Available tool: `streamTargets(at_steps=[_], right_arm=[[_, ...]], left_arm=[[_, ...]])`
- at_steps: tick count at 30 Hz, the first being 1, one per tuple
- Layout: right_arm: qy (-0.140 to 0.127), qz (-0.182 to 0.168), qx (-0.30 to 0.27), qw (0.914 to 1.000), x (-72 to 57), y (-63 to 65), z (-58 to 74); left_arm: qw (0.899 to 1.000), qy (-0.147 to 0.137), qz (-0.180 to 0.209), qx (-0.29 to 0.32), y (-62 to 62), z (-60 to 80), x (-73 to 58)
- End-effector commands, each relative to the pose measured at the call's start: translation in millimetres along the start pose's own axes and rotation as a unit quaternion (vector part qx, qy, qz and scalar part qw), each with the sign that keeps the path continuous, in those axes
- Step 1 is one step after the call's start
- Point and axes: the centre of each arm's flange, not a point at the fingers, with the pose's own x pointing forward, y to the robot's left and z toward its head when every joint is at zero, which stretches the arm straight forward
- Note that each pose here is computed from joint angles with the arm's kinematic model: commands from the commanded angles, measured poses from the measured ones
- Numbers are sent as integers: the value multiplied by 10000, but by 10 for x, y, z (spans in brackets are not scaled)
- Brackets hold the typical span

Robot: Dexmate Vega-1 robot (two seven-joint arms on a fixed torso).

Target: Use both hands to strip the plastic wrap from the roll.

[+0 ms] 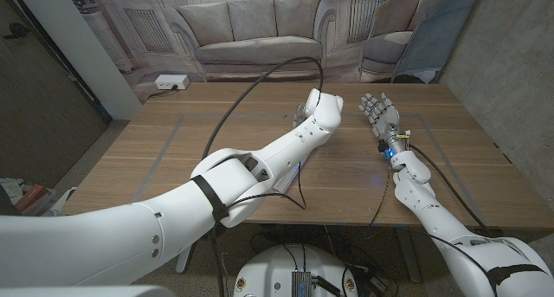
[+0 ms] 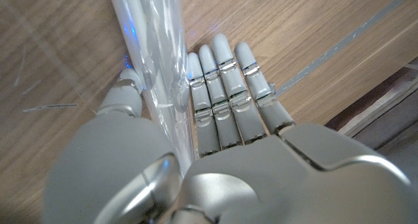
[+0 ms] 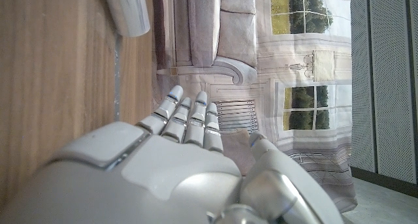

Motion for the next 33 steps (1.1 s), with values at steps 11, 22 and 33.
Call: streamTargets(at_steps=[11,22,33], right_arm=[[0,-15,-17,10000,-2,16,1],[0,-5,-21,10000,3,18,13],[18,36,-46,10000,36,40,35]], left_arm=[[9980,-231,518,-290,10,-30,-62],[9555,-1234,1178,-2405,-3,-381,-163],[8915,-1849,1518,-3846,-14,-649,-284]])
